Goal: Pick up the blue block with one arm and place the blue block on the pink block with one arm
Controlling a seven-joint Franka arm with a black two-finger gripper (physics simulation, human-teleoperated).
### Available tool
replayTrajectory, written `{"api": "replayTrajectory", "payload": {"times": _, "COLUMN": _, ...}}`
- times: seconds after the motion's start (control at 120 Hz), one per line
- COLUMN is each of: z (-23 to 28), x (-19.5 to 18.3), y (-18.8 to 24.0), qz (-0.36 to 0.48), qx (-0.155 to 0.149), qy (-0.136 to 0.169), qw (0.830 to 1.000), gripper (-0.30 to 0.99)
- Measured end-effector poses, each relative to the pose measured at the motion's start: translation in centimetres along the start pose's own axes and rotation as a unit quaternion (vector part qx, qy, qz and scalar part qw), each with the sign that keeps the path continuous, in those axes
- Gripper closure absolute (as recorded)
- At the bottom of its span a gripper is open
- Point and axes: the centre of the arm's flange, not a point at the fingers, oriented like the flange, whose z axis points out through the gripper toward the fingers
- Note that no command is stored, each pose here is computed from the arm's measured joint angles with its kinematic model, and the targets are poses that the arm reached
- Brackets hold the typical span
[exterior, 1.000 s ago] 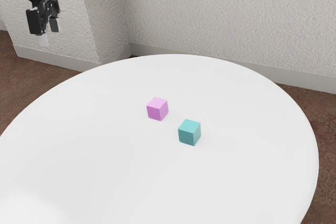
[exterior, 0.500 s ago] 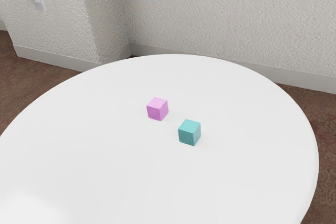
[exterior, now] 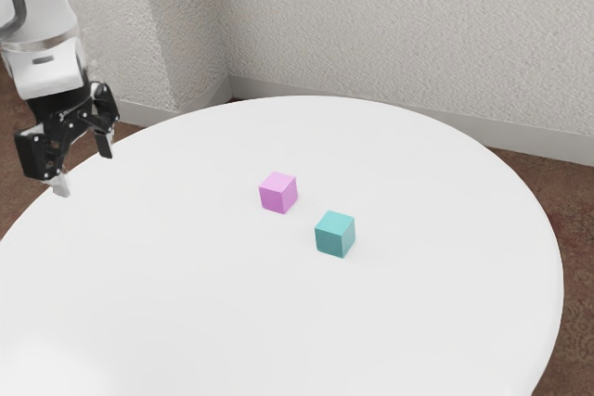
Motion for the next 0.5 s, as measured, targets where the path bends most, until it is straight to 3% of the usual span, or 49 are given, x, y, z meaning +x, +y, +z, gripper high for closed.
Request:
{"api": "replayTrajectory", "payload": {"times": 0.15, "z": 11.0, "x": -3.6, "y": -0.6, "qz": -0.019, "qx": -0.048, "qy": 0.008, "qw": 0.999, "gripper": 0.00}}
{"api": "replayTrajectory", "payload": {"times": 0.35, "z": 14.6, "x": -0.4, "y": -1.0, "qz": 0.073, "qx": -0.036, "qy": 0.001, "qw": 0.997, "gripper": 0.00}}
{"api": "replayTrajectory", "payload": {"times": 0.5, "z": 14.4, "x": 0.5, "y": -1.8, "qz": 0.224, "qx": -0.005, "qy": -0.002, "qw": 0.975, "gripper": 0.00}}
